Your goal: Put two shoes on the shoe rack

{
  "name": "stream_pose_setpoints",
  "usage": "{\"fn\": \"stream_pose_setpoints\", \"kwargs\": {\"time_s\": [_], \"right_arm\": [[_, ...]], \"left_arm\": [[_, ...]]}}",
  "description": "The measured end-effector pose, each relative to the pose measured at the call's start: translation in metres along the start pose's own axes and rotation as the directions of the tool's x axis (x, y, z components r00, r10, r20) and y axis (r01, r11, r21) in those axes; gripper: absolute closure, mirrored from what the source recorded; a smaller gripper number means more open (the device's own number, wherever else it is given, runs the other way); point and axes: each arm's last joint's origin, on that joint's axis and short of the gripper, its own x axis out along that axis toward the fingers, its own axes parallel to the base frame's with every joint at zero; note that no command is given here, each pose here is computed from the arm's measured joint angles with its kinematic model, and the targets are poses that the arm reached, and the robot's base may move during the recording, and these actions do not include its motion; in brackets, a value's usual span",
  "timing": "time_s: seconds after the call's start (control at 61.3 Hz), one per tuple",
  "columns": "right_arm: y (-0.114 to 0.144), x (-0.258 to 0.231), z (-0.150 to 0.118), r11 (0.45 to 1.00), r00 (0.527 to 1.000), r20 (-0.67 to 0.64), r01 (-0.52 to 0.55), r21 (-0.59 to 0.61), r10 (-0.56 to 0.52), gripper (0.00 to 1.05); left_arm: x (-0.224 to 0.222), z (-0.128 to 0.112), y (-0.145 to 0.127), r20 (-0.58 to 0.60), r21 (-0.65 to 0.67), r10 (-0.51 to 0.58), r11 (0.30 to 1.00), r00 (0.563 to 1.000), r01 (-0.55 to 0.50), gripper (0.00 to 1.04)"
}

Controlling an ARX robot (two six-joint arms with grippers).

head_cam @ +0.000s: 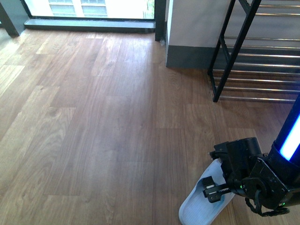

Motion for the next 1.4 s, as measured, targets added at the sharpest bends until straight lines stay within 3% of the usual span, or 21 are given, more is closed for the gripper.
{"fn": "stream_pose_setpoints", "kwargs": {"time_s": [0.261, 0.603, 0.62, 1.109, 1.256, 1.402], "right_arm": [[-0.021, 0.021, -0.008, 0.999, 0.996, -0.080, 0.050, -0.003, -0.050, 0.09], [-0.039, 0.019, -0.018, 0.997, 0.974, -0.220, -0.037, 0.062, 0.050, 0.09], [-0.043, 0.013, -0.034, 0.997, 0.977, -0.210, 0.038, 0.066, -0.023, 0.20], [-0.042, 0.012, -0.035, 0.997, 0.985, -0.171, 0.032, 0.073, -0.019, 0.86], [-0.041, 0.000, -0.029, 0.998, 0.991, -0.131, 0.010, 0.067, -0.001, 1.03], [-0.043, -0.026, -0.008, 0.999, 0.999, -0.019, -0.028, 0.034, 0.029, 1.03]], "left_arm": [[0.000, 0.000, 0.000, 0.000, 0.000, 0.000, 1.000, 1.000, 0.000, 1.03], [0.000, 0.000, 0.000, 0.000, 0.000, 0.000, 1.000, 1.000, 0.000, 1.03], [0.000, 0.000, 0.000, 0.000, 0.000, 0.000, 1.000, 1.000, 0.000, 1.03], [0.000, 0.000, 0.000, 0.000, 0.000, 0.000, 1.000, 1.000, 0.000, 1.03], [0.000, 0.000, 0.000, 0.000, 0.000, 0.000, 1.000, 1.000, 0.000, 1.03], [0.000, 0.000, 0.000, 0.000, 0.000, 0.000, 1.000, 1.000, 0.000, 1.03]]}}
